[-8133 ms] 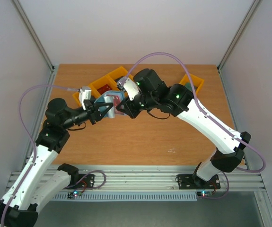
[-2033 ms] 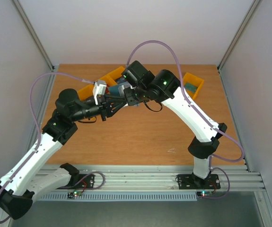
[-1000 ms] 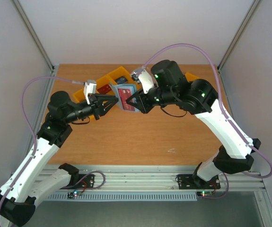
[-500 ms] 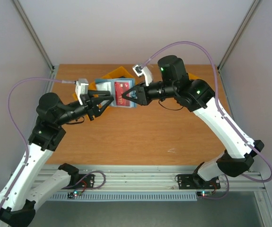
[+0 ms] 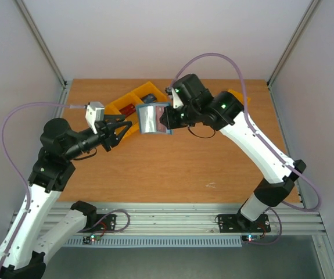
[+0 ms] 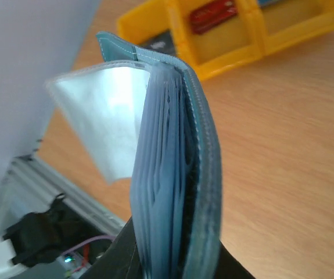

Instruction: Take the credit cards out of the card holder

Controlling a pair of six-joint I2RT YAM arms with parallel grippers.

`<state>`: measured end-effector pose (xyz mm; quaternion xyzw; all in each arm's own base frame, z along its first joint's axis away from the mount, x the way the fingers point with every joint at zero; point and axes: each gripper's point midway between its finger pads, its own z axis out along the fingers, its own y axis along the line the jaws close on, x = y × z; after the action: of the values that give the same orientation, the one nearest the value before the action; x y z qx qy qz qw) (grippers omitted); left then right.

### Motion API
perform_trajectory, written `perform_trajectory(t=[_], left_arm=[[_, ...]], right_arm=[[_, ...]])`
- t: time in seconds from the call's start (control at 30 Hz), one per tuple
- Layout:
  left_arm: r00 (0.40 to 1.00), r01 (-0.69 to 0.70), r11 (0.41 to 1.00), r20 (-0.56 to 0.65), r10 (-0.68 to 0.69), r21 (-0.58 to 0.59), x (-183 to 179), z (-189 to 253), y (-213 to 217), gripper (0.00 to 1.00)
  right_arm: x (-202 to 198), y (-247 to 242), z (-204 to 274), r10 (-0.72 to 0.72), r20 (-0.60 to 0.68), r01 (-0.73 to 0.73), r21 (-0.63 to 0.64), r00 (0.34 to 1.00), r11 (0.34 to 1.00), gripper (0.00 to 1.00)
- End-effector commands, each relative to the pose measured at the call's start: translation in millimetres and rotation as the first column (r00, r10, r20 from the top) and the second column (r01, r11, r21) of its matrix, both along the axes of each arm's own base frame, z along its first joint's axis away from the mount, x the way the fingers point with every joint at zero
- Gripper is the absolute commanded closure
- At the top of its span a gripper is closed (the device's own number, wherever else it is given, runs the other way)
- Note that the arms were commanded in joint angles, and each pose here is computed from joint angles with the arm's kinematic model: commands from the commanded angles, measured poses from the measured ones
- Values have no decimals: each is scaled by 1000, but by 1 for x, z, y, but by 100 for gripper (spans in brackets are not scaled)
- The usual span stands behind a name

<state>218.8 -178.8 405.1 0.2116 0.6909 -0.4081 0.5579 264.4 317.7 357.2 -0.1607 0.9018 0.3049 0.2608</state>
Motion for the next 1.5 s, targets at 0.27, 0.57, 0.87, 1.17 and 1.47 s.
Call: perform_trajectory(t=[0.27, 0.57, 0.87, 1.17, 1.47], left_arm=[[999, 20, 994, -27, -23, -110, -36, -2, 16, 59], [955, -30, 955, -289, -60, -295, -23, -23, 18, 60], [923, 106, 945, -323, -210, -310, -23, -39, -17, 62], [943, 68, 961, -297, -150, -269, -8, -44, -12, 62], [948, 242, 947, -158, -278, -211, -29, -32, -23, 59]], right_arm=[[-31, 16, -18, -18, 115, 60, -372, 993, 926, 99], [-57, 48, -27, 34, 56, -14, -325, 998, 946, 99], [-53, 73, -19, 84, 43, -72, -219, 996, 973, 99], [-66, 77, 15, 284, 73, -281, -46, 956, 959, 99], [-84, 67, 51, 377, 187, -394, 63, 907, 917, 99]])
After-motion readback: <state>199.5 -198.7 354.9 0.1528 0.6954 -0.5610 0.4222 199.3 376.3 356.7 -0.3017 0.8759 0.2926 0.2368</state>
